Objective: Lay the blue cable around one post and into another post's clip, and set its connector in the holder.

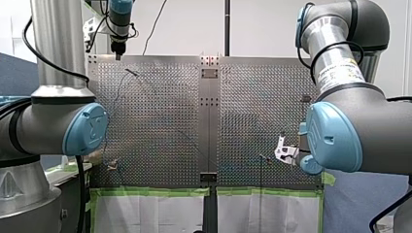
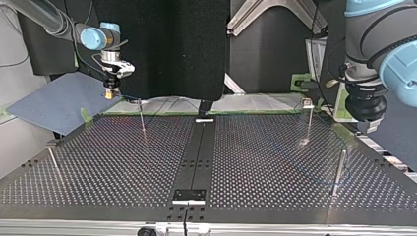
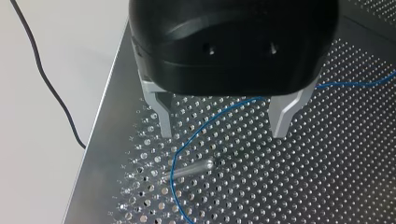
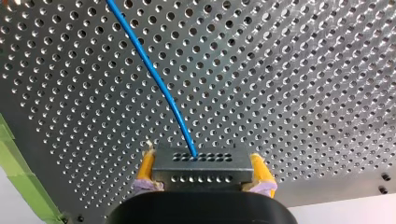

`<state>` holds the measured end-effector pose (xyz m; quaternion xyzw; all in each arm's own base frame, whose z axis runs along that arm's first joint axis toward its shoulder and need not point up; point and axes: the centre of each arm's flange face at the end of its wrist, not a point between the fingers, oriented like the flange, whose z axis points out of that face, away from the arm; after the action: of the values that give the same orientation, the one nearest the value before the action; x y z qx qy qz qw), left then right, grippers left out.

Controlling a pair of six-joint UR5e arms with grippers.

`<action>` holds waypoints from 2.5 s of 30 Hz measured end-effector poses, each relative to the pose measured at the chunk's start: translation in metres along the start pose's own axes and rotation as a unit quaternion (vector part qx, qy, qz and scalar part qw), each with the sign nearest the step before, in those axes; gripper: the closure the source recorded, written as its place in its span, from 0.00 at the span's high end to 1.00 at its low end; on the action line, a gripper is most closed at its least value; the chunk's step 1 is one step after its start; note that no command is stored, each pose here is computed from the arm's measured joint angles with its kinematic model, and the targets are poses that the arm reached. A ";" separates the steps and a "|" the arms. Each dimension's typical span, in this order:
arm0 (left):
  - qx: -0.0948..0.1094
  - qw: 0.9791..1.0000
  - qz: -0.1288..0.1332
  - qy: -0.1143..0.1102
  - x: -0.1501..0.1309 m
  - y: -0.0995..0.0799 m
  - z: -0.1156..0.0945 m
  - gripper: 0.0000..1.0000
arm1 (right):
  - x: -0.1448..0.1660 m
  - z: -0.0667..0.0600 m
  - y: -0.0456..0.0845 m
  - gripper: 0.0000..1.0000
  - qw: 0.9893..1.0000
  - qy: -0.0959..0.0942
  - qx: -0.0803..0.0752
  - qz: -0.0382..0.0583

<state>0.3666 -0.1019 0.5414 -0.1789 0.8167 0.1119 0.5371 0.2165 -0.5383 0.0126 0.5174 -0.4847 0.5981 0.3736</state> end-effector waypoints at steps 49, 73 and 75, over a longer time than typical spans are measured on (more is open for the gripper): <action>0.189 0.981 0.018 0.028 0.119 -0.100 0.027 1.00 | -0.001 -0.001 0.001 0.00 1.000 -0.009 -0.006 -0.007; 0.308 0.935 0.097 0.147 0.307 -0.167 0.024 1.00 | -0.001 -0.001 0.001 0.00 1.000 -0.009 -0.006 -0.010; 0.315 0.931 0.108 0.152 0.322 -0.171 0.021 1.00 | -0.002 -0.001 0.001 0.00 1.000 -0.009 -0.006 -0.010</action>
<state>0.3395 -0.3049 0.2393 0.0736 0.8961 -0.1224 0.4202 0.2158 -0.5372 0.0109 0.5255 -0.4865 0.5864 0.3785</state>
